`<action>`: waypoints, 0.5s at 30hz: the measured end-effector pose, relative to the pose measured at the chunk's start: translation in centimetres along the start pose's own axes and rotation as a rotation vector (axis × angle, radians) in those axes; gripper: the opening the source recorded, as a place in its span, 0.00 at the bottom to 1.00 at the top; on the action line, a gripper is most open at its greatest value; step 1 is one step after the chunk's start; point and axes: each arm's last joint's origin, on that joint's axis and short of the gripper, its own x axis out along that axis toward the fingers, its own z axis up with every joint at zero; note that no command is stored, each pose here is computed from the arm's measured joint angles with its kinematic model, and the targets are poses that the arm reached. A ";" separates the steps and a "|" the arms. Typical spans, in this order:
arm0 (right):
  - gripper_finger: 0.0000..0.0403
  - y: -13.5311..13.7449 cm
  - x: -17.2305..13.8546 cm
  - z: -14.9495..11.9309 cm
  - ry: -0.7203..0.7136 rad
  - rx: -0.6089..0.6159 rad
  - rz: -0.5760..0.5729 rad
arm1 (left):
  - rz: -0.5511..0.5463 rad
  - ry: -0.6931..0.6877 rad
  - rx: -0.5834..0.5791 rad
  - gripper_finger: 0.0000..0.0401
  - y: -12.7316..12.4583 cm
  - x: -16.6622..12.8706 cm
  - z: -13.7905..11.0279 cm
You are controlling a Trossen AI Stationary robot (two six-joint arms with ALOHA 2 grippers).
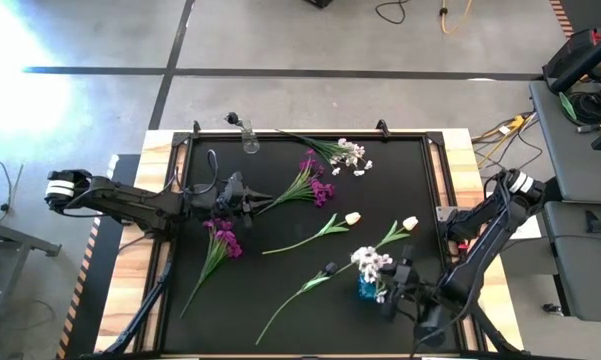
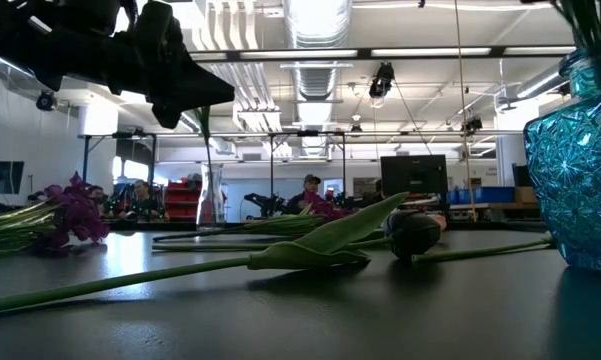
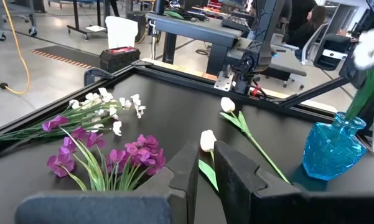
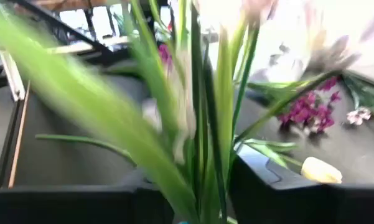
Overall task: Sort flowers into vase by color
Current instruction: Put the left white flowers into the blue vase
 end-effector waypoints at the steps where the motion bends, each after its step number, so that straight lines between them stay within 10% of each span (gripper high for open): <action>1: 0.31 0.0 0.0 0.0 0.012 0.007 0.006 | 0.000 0.000 -0.002 0.09 0.0 0.0 0.0; 15: 0.58 0.0 -1.7 3.4 0.137 0.055 0.147 | -0.018 0.221 -0.010 0.09 -1.1 1.1 2.9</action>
